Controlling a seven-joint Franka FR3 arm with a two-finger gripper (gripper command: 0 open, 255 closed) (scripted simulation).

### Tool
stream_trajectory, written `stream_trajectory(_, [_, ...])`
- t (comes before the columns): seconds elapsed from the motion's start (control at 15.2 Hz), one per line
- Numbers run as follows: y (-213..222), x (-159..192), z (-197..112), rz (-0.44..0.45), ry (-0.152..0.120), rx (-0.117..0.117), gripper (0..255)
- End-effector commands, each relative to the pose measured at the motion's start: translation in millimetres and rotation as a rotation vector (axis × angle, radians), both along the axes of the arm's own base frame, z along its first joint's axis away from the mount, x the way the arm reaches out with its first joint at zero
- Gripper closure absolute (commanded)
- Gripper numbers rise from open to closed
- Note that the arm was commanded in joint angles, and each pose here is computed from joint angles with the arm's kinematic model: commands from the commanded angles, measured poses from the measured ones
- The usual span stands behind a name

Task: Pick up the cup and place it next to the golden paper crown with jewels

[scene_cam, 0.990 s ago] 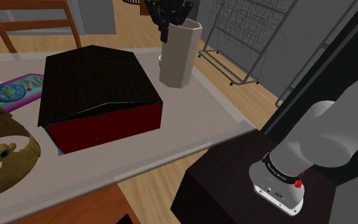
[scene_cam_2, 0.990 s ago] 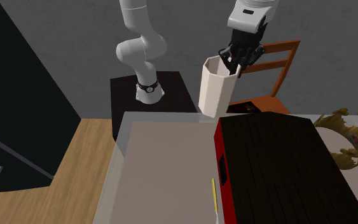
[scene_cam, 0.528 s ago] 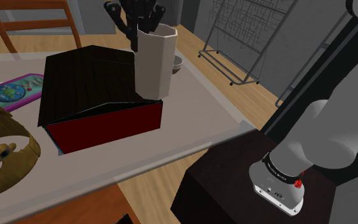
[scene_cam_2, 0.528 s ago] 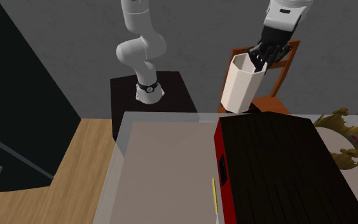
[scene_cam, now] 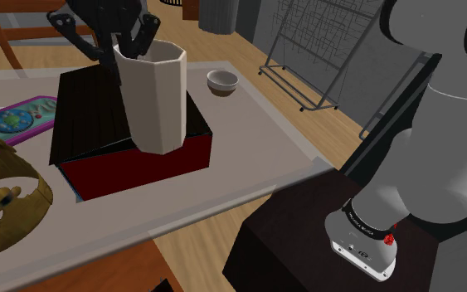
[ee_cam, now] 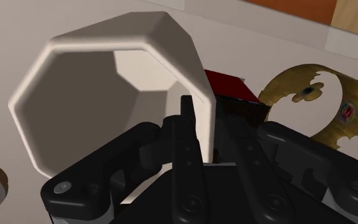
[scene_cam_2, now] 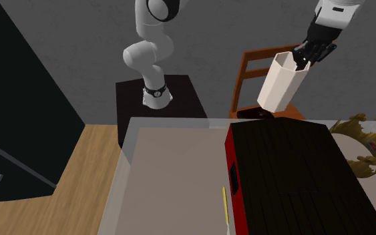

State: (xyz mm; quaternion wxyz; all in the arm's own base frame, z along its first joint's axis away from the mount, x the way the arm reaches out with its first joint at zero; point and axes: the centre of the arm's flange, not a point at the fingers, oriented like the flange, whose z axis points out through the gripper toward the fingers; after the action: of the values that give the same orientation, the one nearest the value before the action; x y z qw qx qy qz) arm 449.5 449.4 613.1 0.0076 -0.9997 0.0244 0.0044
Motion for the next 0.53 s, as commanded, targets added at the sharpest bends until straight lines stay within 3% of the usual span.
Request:
stream_trajectory(0.0, [24.2,-1.1,0.0,-0.003,-0.001,0.000,255])
stream_trajectory(0.26, [81.4,-2.9,-3.9,-0.003,-0.001,0.000,255])
stream_trajectory(0.46, [81.4,-2.9,-19.7,-0.003,-0.001,0.000,255])
